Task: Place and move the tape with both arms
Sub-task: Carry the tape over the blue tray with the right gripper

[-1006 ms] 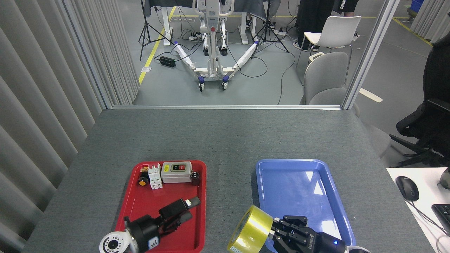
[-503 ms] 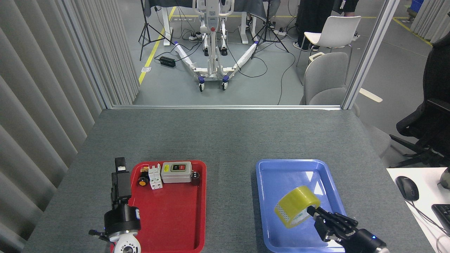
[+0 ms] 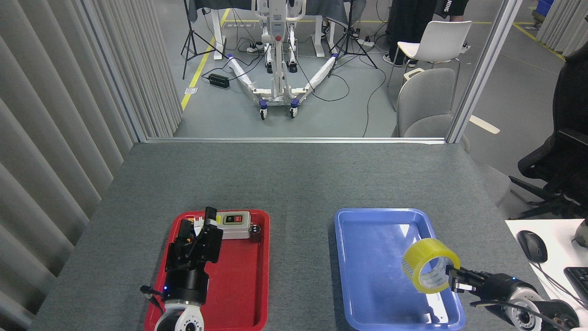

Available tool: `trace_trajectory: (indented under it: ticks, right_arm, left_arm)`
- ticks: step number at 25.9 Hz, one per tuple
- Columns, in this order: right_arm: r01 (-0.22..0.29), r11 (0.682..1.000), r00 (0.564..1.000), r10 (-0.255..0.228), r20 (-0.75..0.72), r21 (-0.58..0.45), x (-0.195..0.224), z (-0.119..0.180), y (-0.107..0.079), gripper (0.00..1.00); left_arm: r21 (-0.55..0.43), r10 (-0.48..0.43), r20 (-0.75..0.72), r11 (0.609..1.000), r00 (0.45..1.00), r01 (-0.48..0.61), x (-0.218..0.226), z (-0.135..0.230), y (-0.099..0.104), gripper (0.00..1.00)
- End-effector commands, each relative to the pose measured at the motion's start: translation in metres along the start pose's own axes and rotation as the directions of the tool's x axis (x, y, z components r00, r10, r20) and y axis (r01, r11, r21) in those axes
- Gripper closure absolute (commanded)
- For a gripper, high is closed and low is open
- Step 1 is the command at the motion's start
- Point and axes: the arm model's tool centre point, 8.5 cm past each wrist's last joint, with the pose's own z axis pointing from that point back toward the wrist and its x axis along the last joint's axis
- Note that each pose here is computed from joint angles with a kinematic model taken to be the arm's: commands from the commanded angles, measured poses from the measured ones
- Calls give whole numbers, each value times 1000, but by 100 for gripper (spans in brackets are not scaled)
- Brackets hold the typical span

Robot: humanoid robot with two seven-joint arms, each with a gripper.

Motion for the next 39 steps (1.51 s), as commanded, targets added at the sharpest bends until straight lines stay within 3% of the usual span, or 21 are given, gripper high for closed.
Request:
trace_trajectory:
  ticks: [1,3,5,9,10,16,21,39]
  right_arm:
    - [38,997,999,-38,1,73,0,-5,-10,68]
    - [51,994,999,-50,-6,100,10,-18,-16,68]
    - [46,990,999,-43,-24,136,22,-33,-18,68]
    - [68,980,997,-62,-38,188,36,-51,-20,68]
    - [73,978,997,-67,-38,194,38,-52,-20,68]
    - [84,971,996,-73,-57,225,36,-61,-13,68]
    - [81,970,996,-69,-60,230,36,-64,-14,68]
    - [78,976,996,-69,-52,202,36,-69,-14,62]
  left_arm:
    - [-213,-228,20,950,973,227,-2,6,-22,0]
    - [-265,-259,7,931,966,252,-8,14,-29,1]
    - [-289,-351,-10,897,936,334,-15,19,-33,8]
    - [-348,-563,-50,784,825,514,-34,26,-43,4]
    - [-344,-572,-54,780,818,523,-35,27,-41,0]
    - [-263,-560,-127,815,818,517,-48,32,-27,0]
    - [-170,-453,-200,889,869,424,-56,30,-13,0]
    - [-132,-455,-162,889,876,438,-44,23,-6,0]
